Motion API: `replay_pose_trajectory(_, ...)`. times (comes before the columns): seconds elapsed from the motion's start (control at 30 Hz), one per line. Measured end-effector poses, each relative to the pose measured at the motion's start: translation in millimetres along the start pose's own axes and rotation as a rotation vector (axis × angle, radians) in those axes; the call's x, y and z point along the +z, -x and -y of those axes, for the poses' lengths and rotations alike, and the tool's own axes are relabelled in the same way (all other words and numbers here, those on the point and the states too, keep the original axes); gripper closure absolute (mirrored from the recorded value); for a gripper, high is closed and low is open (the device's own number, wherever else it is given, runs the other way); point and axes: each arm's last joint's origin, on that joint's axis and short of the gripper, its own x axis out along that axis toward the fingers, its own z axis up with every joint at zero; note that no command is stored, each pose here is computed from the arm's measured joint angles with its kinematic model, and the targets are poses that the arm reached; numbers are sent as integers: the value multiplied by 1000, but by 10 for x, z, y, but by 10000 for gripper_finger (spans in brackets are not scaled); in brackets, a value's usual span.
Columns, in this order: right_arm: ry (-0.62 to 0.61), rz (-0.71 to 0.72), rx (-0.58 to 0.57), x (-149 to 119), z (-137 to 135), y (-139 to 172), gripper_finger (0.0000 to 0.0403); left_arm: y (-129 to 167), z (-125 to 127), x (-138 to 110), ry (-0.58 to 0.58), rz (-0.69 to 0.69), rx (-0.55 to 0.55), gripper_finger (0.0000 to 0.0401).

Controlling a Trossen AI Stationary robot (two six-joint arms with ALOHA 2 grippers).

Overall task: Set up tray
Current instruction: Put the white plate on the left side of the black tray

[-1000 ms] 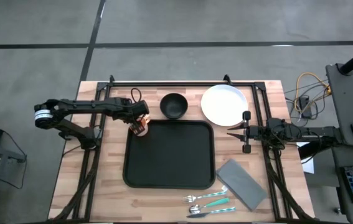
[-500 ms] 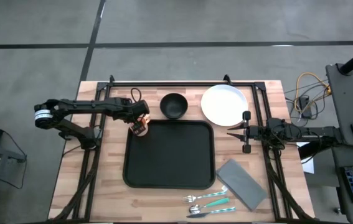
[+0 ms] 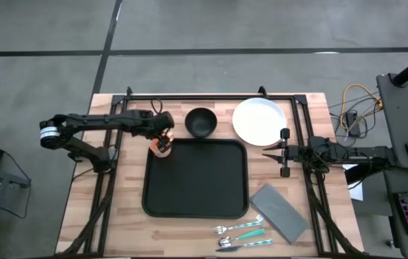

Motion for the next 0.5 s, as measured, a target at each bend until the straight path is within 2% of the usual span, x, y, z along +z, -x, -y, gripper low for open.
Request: replay_pose_trajectory(0.5,0,0,0,1,0,0,335,323,2,286,21,125,-60,121)
